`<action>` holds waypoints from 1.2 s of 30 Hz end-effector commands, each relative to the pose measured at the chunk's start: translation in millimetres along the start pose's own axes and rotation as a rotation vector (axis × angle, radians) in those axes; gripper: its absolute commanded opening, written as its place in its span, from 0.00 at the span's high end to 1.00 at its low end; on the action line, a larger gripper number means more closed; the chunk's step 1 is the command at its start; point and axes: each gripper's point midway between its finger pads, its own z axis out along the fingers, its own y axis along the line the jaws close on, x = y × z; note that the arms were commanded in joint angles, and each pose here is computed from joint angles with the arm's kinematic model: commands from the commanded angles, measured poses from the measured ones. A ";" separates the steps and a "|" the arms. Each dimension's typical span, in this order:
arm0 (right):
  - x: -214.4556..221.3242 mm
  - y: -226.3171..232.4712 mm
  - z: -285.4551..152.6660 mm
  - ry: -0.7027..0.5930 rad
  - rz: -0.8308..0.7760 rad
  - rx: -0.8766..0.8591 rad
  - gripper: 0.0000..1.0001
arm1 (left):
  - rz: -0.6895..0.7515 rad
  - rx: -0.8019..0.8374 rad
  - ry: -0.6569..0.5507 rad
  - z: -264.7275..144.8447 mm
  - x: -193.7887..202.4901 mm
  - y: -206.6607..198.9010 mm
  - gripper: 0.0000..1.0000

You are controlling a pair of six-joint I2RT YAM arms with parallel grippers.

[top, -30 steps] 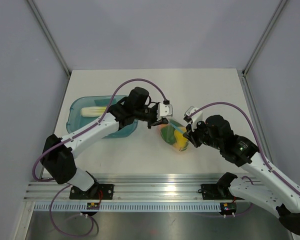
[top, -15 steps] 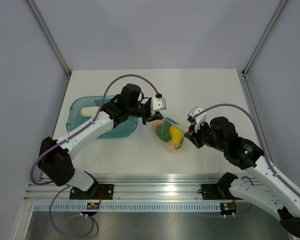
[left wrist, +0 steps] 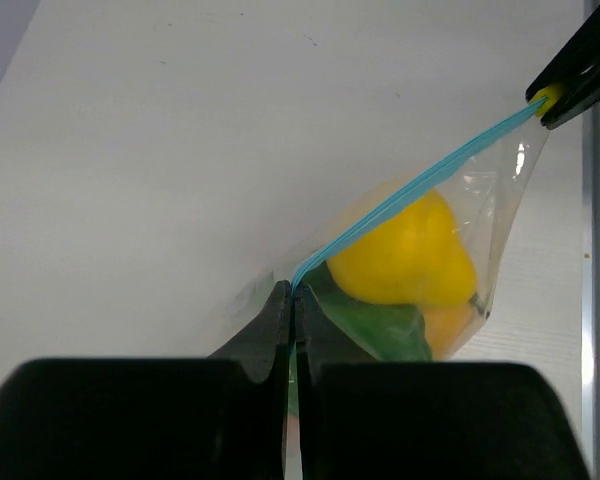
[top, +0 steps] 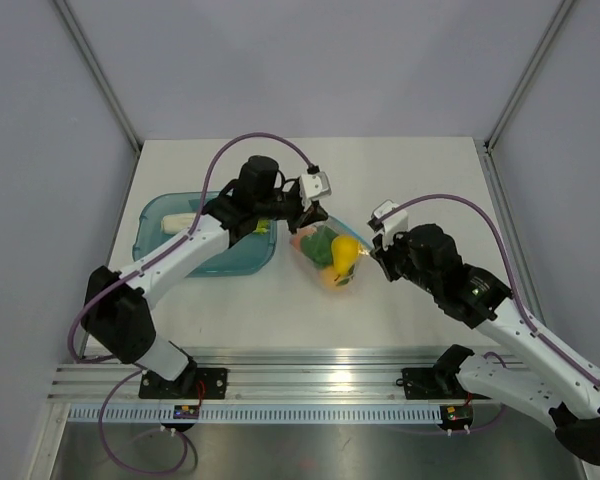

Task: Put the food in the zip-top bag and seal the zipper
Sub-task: Zip the zipper food storage bag at the center of the board, then place the zipper food storage bag at the center of the board.

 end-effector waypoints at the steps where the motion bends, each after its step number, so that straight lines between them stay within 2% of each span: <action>1: -53.4 -51.0 -3.1 -0.127 -0.051 0.264 0.99 | 0.044 -0.129 -0.157 7.8 -61.1 51.0 1.00; 3: -73.1 -72.0 -6.7 -0.170 -0.095 0.375 0.99 | 0.018 -0.136 -0.178 21.9 -66.8 64.5 1.00; 5: -88.9 -87.8 -9.3 -0.185 -0.109 0.448 0.98 | 0.041 -0.162 -0.249 23.0 -96.6 78.8 1.00; 9: -100.9 -91.0 -10.3 -0.206 -0.160 0.456 0.98 | 0.025 -0.133 -0.343 29.2 -126.0 83.5 0.99; 10: -92.1 -86.6 -7.7 -0.200 -0.168 0.432 0.97 | 0.023 -0.129 -0.352 27.7 -127.9 82.5 0.90; 11: -87.0 -75.5 -2.5 -0.203 -0.176 0.365 0.92 | 0.013 -0.120 -0.347 29.0 -122.6 79.8 0.49; 13: -60.5 -58.9 6.5 -0.163 -0.160 0.276 0.73 | 0.001 -0.124 -0.339 23.6 -118.3 74.4 0.25; 14: -50.5 -46.7 12.2 -0.148 -0.148 0.209 0.53 | -0.004 -0.128 -0.329 21.9 -113.1 72.0 0.15; 15: -38.5 -40.5 15.7 -0.124 -0.107 0.182 0.51 | -0.024 -0.133 -0.295 23.9 -94.8 68.3 0.01; 18: -6.1 -37.5 21.1 -0.065 -0.036 0.189 0.48 | -0.045 -0.209 -0.266 3.8 -85.0 68.2 0.01; 20: -8.0 -45.4 15.6 -0.074 0.001 0.240 0.47 | -0.054 -0.252 -0.269 -16.3 -91.8 64.2 0.01; 21: -11.7 -50.6 12.6 -0.091 0.041 0.276 0.38 | -0.063 -0.270 -0.260 -22.4 -90.1 62.4 0.01; 23: -20.3 -71.6 -0.4 -0.128 0.114 0.409 0.27 | -0.081 -0.346 -0.260 -46.8 -98.3 62.1 0.01; 24: -22.5 -79.3 -5.5 -0.140 0.151 0.460 0.10 | -0.091 -0.378 -0.266 -54.9 -101.9 63.5 0.01; 25: -27.8 -96.1 -17.7 -0.160 0.200 0.568 0.01 | -0.122 -0.440 -0.251 -65.2 -98.1 67.6 0.01; 28: -32.3 -114.1 -30.1 -0.175 0.358 0.658 0.01 | -0.242 -0.561 -0.206 -95.9 -87.9 65.4 0.01; 30: -28.8 -120.0 -31.9 -0.139 0.455 0.696 0.01 | -0.278 -0.610 -0.211 -117.0 -87.8 57.7 0.01; 31: -24.9 -123.0 -31.5 -0.117 0.484 0.712 0.01 | -0.352 -0.642 -0.175 -120.2 -69.5 54.3 0.01; 34: -8.5 -132.8 -24.0 -0.025 0.584 0.745 0.01 | -0.397 -0.697 -0.160 -144.1 -55.9 39.6 0.01; 36: 3.3 -143.2 -20.2 0.022 0.644 0.782 0.01 | -0.471 -0.746 -0.131 -151.1 -32.1 33.0 0.01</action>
